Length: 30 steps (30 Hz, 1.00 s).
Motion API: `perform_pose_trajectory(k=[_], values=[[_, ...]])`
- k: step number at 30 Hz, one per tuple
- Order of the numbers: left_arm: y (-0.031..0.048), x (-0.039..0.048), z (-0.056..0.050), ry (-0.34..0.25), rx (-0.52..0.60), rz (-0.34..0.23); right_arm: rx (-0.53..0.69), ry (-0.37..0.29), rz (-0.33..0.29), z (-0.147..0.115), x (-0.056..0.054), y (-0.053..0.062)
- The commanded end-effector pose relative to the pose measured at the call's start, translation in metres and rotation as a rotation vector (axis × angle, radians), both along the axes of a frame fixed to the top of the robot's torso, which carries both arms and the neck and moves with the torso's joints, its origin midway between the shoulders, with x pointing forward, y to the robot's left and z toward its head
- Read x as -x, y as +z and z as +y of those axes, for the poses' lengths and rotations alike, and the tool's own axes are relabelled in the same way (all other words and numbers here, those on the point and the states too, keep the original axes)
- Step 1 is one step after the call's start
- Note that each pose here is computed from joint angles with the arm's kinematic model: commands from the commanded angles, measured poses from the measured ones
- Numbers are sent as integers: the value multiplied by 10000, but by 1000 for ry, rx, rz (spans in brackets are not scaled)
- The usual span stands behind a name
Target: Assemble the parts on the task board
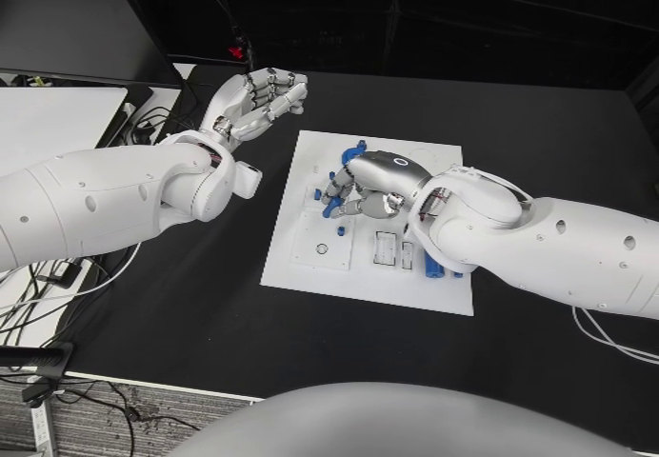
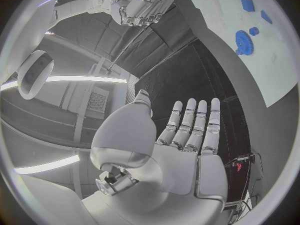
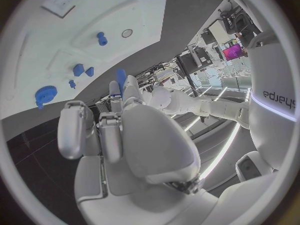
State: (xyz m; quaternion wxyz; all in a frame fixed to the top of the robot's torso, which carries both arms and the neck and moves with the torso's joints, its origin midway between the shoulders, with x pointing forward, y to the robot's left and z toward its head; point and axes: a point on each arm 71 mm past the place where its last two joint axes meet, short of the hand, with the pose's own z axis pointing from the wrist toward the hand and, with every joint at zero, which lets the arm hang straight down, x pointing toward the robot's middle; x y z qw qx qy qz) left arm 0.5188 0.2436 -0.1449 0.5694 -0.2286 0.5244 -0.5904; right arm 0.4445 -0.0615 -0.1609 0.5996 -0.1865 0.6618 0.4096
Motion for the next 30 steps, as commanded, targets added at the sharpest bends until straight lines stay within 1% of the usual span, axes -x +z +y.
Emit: perform_pose_trajectory(k=[1,10,14,19,24,30], values=[[26,5,-17,-13,10,-22,64,57,-15,47,45,-77],[26,2,-20,-12,10,-23,147,84,-36,82,85,-235],[26,2,-19,-12,10,-22,177,96,-51,102,109,-286],[26,1,-17,-11,10,-22,170,104,-67,123,120,-299],[26,1,-18,-11,10,-22,130,109,-99,147,122,-277],[26,1,-22,-13,10,-22,122,115,-111,170,124,-272]])
